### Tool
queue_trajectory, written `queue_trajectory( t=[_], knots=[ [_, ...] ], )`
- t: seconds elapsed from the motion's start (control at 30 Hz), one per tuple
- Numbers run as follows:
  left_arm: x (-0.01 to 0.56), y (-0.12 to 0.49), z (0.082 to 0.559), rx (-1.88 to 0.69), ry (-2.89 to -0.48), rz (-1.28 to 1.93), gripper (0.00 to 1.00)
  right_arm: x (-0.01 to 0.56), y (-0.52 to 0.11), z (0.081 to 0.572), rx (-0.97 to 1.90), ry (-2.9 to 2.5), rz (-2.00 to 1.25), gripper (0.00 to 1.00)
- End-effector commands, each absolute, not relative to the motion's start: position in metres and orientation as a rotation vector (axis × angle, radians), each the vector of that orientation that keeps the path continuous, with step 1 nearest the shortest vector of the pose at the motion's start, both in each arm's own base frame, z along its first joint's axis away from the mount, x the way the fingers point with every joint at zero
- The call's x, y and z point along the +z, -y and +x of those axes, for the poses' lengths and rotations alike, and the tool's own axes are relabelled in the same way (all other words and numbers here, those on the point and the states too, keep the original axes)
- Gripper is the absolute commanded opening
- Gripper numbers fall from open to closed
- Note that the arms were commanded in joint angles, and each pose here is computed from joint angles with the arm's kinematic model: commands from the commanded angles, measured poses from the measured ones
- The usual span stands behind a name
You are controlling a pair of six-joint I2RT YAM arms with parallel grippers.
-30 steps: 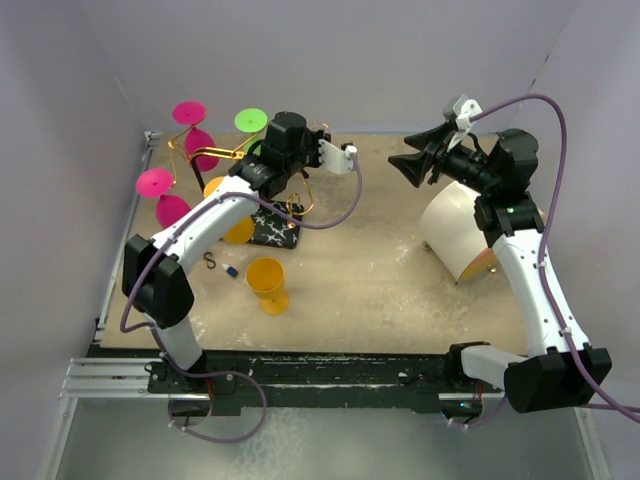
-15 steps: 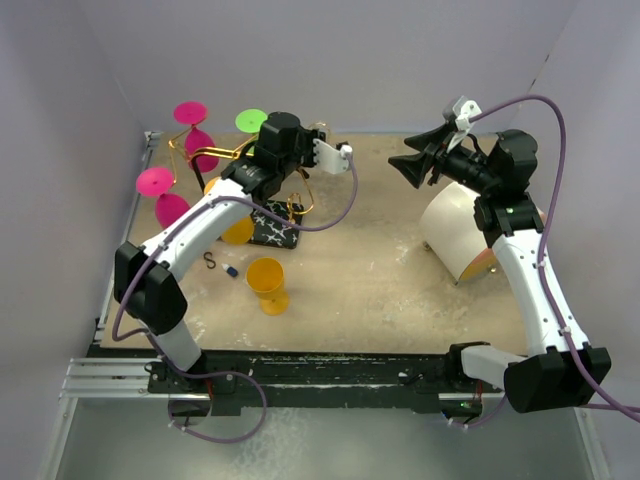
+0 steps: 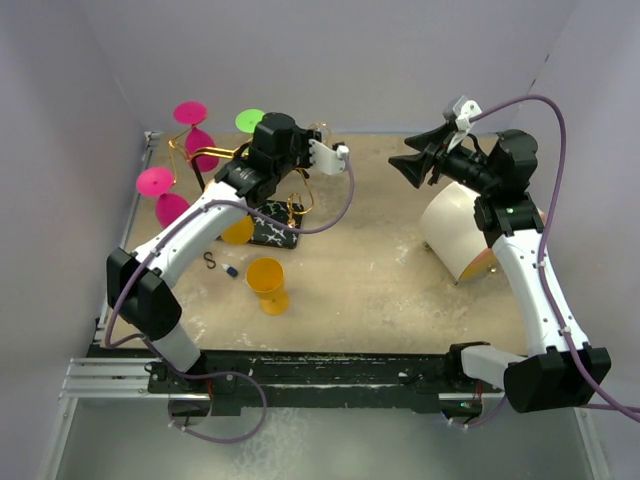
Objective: Place the wine glass upside down on the wine glass rack
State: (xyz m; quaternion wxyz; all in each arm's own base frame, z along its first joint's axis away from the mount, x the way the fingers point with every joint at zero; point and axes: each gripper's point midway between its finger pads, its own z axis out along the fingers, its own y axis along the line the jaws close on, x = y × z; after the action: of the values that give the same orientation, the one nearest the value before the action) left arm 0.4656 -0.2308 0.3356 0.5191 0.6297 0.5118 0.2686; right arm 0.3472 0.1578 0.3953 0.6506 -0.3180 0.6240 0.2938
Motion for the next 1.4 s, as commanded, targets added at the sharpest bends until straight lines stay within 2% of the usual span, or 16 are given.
queue_trajectory(
  t=[0.0,0.23,0.4,0.63,0.83,1.07,1.17,1.37],
  knots=[
    [0.377,0.215,0.454,0.684,-1.195,1.412,0.22,0.406,-0.159,0.346,0.658,-1.365,-0.746,0.59],
    [0.406,0.205,0.435,0.618,-1.226,1.281,0.26,0.406,-0.159,0.346,0.661,-1.366,-0.745,0.60],
    [0.423,0.197,0.405,0.471,-1.288,1.189,0.29,0.407,-0.157,0.347,0.654,-1.369,-0.740,0.61],
    [0.403,0.191,0.338,0.141,-1.367,1.258,0.51,0.404,-0.151,0.355,0.598,-1.409,-0.743,0.68],
    [0.348,0.187,0.263,-0.112,-1.403,1.489,0.65,0.378,-0.138,0.361,0.492,-1.508,-0.776,0.83],
    [0.289,0.181,0.193,-0.408,-1.455,1.642,0.94,0.337,-0.130,0.342,0.455,-1.620,-0.827,0.97],
    [0.270,0.181,0.179,-0.477,-1.477,1.685,0.94,0.328,-0.126,0.331,0.436,-1.617,-0.831,0.98],
    [0.231,0.182,0.165,-0.604,-1.606,1.778,0.86,0.313,-0.126,0.320,0.421,-1.602,-0.861,0.98]
  ],
)
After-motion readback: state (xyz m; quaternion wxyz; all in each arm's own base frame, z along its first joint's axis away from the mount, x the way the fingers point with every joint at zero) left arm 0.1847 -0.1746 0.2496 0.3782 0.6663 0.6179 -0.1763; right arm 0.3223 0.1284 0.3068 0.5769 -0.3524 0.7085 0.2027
